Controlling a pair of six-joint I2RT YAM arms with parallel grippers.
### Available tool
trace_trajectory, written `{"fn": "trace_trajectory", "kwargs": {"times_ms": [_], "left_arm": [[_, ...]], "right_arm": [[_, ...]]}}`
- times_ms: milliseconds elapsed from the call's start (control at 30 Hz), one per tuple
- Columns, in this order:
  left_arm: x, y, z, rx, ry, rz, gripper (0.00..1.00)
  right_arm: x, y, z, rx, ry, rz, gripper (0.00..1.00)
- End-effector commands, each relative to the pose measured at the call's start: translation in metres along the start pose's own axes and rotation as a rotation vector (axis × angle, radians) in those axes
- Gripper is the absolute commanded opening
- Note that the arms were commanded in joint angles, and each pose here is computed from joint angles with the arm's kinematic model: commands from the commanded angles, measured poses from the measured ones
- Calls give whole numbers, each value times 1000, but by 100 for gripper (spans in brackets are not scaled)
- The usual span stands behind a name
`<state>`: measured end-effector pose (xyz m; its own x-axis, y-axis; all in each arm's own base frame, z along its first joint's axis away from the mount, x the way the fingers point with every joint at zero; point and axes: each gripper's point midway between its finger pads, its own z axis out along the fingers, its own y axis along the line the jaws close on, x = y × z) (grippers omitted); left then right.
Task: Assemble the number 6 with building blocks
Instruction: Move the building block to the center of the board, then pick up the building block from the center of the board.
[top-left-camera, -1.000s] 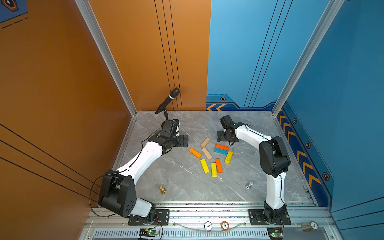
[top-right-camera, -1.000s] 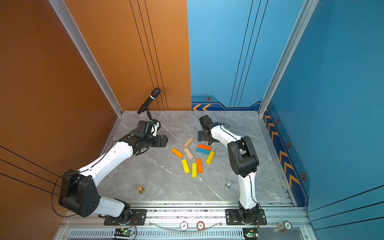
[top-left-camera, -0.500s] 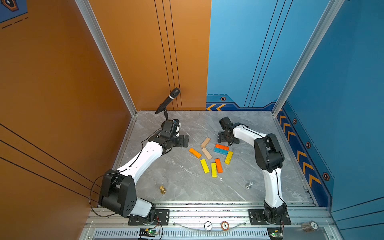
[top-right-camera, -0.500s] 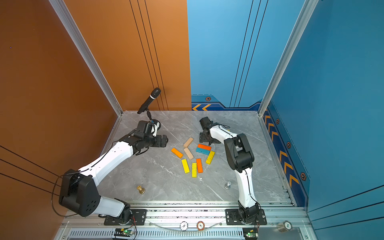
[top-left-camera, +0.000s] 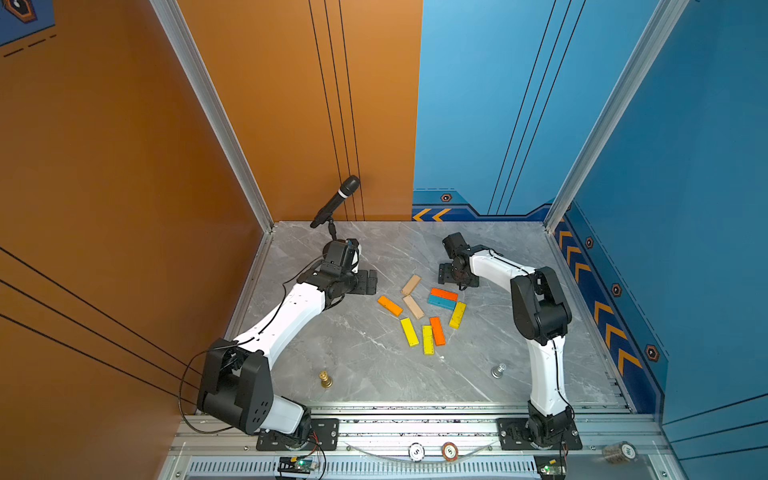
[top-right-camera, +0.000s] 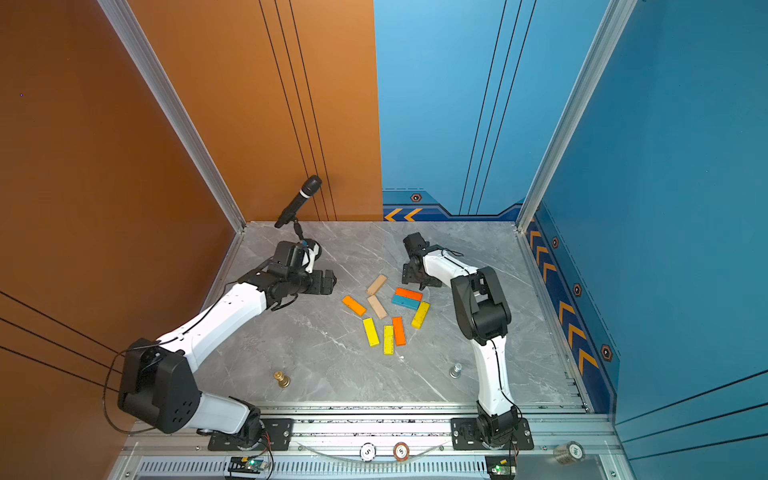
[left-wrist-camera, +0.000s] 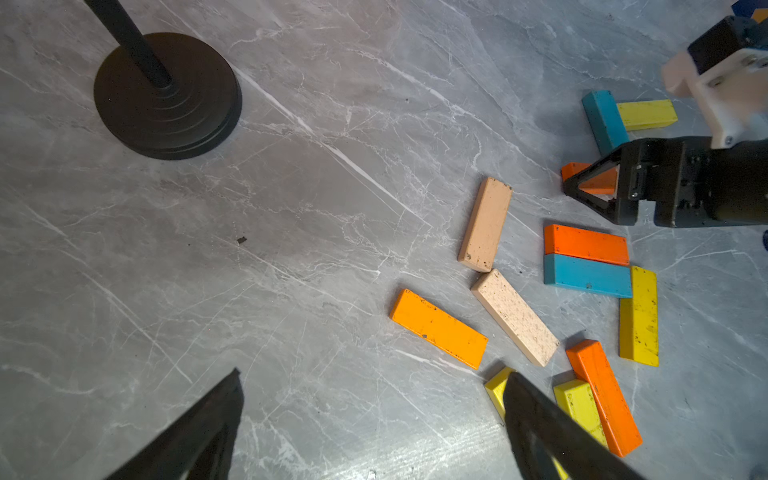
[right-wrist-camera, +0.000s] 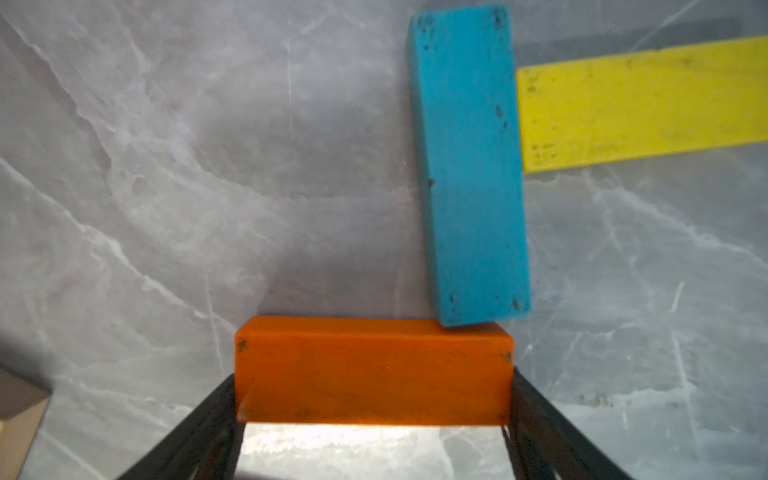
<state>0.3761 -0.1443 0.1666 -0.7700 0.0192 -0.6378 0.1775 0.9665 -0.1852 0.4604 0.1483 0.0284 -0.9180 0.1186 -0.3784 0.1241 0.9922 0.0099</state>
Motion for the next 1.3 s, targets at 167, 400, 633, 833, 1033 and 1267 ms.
{"fn": "trace_trajectory", "kwargs": {"times_ms": [167, 400, 633, 833, 1033, 1267], "left_arm": [[0, -6, 1, 23, 17, -2, 98], [0, -8, 1, 31, 19, -6, 98], [0, -9, -2, 26, 12, 5, 98], [1, -8, -3, 18, 14, 15, 98], [2, -7, 0, 12, 20, 19, 98], [5, -7, 8, 14, 43, 19, 98]], "right_arm": [[31, -35, -42, 19, -5, 80, 81], [48, -59, -30, 42, 29, 319, 82], [48, -44, -29, 47, 23, 435, 92], [35, -41, -45, 60, 40, 171, 99], [20, -49, -64, 21, 46, -157, 100], [16, -36, -64, -37, 109, -480, 88]]}}
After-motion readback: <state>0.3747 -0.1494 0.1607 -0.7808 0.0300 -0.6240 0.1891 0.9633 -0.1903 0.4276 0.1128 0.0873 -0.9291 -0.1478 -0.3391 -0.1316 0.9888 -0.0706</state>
